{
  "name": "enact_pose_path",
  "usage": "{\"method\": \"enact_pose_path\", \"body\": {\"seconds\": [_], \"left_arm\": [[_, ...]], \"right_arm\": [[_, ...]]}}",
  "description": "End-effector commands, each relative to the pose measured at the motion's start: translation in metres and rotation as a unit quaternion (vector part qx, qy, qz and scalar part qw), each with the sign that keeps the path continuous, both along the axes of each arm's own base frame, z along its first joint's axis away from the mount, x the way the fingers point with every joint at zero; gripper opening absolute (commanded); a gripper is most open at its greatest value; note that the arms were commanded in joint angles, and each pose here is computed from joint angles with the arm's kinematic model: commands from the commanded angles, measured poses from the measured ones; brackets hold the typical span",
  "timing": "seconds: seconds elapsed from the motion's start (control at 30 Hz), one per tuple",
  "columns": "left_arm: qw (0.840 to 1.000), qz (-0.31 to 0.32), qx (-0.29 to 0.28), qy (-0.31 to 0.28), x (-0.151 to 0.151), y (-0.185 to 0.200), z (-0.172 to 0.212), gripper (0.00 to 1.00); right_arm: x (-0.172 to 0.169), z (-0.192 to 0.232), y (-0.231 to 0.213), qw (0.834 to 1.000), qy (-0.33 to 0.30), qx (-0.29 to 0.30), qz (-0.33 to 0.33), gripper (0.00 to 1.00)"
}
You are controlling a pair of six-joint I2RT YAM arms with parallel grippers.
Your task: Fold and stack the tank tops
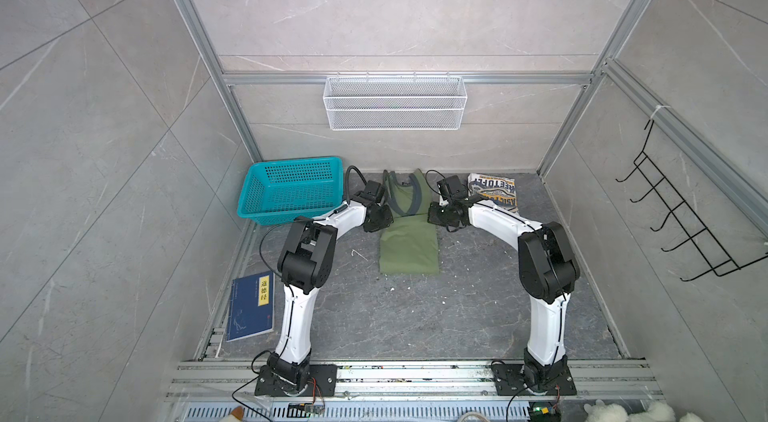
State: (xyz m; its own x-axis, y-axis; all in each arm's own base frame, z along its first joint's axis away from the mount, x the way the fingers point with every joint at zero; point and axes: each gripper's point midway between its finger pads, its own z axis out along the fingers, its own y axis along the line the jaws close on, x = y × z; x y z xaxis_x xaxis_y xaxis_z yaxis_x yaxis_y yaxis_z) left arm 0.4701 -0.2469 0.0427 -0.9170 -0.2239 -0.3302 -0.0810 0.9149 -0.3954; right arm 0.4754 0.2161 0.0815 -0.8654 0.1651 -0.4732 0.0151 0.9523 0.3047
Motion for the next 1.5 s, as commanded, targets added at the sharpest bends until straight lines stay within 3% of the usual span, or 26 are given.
{"method": "enact_pose_path", "body": {"seconds": [0.0,0.07,0.17,0.37,0.47,0.57,0.7,1.1,1.3,1.47], "left_arm": [[1.000,-0.004,0.004,-0.017,0.010,0.004,0.021,0.33],[1.000,0.002,0.019,-0.020,0.005,0.012,0.035,0.46],[0.999,0.009,0.032,-0.026,-0.014,0.027,0.063,0.58],[1.000,-0.004,-0.004,-0.024,-0.081,0.035,0.089,0.66],[0.999,-0.005,-0.031,-0.010,-0.121,0.037,0.074,0.68],[0.996,0.000,-0.086,0.013,-0.152,0.029,0.055,0.68],[0.993,0.016,-0.110,0.024,-0.170,0.029,0.036,0.68],[0.989,0.032,-0.137,0.053,-0.167,0.018,-0.008,0.67],[0.986,0.025,-0.146,0.072,-0.170,0.008,-0.018,0.53],[0.986,0.018,-0.146,0.082,-0.179,0.001,-0.020,0.36]], "right_arm": [[0.006,0.002,-0.007,1.000,-0.002,-0.023,-0.001,0.37],[0.001,0.013,-0.014,0.999,-0.008,-0.035,0.000,0.50],[-0.019,0.032,-0.025,0.999,-0.014,-0.046,0.006,0.59],[-0.096,0.051,-0.024,0.998,0.002,0.044,0.035,0.60],[-0.132,0.042,-0.025,0.995,0.022,0.090,0.032,0.60],[-0.155,0.024,-0.019,0.988,0.043,0.146,0.026,0.59],[-0.163,0.002,-0.011,0.980,0.061,0.189,0.014,0.55],[-0.165,-0.052,-0.001,0.969,0.100,0.228,-0.007,0.52],[-0.174,-0.070,0.005,0.965,0.122,0.231,-0.010,0.46],[-0.181,-0.076,0.014,0.961,0.132,0.244,-0.007,0.33]]}}
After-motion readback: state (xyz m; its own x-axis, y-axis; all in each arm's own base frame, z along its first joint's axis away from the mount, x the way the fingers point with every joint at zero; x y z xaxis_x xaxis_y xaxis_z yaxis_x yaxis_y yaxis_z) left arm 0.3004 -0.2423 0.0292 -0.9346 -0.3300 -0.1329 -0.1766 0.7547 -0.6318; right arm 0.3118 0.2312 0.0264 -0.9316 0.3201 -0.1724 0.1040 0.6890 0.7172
